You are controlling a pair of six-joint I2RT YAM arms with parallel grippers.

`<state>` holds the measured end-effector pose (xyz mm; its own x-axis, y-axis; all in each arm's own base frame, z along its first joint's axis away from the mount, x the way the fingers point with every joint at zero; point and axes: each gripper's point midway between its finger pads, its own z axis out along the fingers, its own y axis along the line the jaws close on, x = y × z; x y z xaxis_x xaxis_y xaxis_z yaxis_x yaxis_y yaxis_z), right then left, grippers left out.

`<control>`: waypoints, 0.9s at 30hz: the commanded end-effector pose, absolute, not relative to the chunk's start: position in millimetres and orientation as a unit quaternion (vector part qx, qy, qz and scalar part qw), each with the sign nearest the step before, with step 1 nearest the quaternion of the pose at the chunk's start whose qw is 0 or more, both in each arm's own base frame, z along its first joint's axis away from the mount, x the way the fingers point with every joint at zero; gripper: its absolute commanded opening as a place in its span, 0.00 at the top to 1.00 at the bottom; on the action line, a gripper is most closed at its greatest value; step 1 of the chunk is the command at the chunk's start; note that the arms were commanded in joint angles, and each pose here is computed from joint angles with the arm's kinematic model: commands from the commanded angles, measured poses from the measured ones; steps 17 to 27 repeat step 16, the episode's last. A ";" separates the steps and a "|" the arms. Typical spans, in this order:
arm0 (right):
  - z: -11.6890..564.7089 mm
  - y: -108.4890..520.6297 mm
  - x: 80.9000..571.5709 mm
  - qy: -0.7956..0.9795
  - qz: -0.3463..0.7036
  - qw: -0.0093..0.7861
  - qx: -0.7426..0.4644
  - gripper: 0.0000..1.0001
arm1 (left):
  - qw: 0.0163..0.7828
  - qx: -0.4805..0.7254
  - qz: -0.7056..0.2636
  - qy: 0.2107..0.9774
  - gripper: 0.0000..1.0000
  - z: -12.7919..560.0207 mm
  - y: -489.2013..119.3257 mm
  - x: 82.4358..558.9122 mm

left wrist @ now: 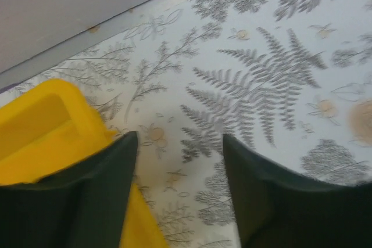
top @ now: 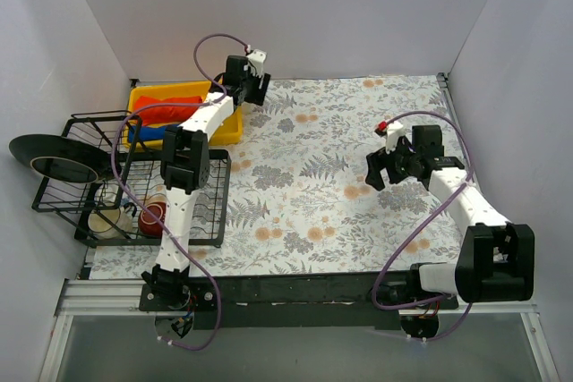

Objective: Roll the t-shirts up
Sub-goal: Move the bin to the corner of the board, then reset both arms

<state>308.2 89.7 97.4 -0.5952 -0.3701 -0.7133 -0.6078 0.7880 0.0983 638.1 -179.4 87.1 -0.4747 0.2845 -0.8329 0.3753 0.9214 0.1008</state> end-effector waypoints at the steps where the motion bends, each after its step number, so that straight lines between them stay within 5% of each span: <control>1: 119.6 76.4 320.6 0.883 0.132 0.382 -0.238 0.05 | 0.553 0.273 -0.153 0.772 0.02 224.9 -256.0 599.1; 5: 134.9 49.8 332.7 0.911 0.066 0.370 -0.171 0.01 | 0.531 0.329 -0.241 0.743 0.02 258.2 -284.5 526.7; 12: 152.8 53.6 336.8 0.906 0.070 0.366 -0.200 0.01 | 0.419 0.345 -0.303 0.783 0.02 203.4 -272.7 435.1; 27: 158.7 73.7 333.1 0.891 0.123 0.374 -0.225 0.01 | 0.399 0.380 -0.288 0.783 0.02 193.3 -264.8 420.5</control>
